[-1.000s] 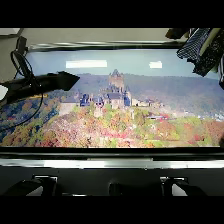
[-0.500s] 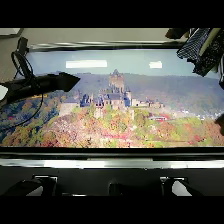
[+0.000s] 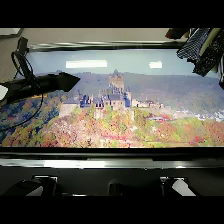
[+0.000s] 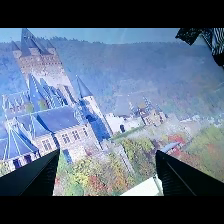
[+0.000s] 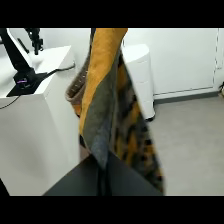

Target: Fold the clothes and pants, and hang the long-sleeved shirts on hangers.

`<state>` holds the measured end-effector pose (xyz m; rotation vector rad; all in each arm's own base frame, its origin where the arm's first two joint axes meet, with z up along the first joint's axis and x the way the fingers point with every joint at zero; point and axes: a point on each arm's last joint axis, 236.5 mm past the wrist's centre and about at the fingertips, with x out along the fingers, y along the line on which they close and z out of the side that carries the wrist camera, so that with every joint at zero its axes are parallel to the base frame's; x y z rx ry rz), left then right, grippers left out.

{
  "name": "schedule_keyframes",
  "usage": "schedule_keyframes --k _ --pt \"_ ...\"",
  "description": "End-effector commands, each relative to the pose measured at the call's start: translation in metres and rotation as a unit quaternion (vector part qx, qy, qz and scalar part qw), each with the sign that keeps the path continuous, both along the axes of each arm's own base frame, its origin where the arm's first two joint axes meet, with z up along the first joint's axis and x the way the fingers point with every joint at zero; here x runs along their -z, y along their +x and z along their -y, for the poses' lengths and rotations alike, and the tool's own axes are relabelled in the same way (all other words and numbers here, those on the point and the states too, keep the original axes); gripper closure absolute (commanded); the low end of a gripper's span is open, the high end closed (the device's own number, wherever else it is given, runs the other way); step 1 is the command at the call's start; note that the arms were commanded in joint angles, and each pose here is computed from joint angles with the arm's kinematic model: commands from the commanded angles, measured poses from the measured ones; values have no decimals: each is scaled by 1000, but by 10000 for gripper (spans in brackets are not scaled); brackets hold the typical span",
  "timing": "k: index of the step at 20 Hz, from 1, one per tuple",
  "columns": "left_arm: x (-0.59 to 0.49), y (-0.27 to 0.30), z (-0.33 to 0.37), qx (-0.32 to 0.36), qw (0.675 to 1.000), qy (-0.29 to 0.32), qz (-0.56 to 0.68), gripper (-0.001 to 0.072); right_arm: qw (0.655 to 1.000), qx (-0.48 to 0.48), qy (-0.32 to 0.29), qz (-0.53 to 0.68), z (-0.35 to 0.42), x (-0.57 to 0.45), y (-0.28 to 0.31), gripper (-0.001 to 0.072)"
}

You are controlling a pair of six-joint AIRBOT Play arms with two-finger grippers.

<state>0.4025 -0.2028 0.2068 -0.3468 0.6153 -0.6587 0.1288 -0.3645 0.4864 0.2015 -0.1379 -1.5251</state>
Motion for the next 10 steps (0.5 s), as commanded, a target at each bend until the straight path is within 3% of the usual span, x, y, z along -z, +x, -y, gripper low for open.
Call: schedule_keyframes --k 1,3,4,5,7,8,10 --pt "0 0 0 0 1000 0 0 34 999 -11 19 22 6 9 -1 693" --pt "0 0 0 0 1000 0 0 34 999 -12 27 27 3 11 -3 682" --pt "0 0 0 0 1000 0 0 34 999 -12 27 30 0 10 -5 637" --pt "0 0 0 0 1000 0 0 33 999 -11 27 31 -2 9 -7 552" --pt "0 0 0 0 1000 0 0 33 999 -10 24 37 -10 4 -14 143" --pt "0 0 0 0 1000 0 0 33 999 -10 16 39 -17 -3 -21 17" --pt "0 0 0 0 1000 0 1 33 998 -17 -19 57 -39 -28 -36 25"
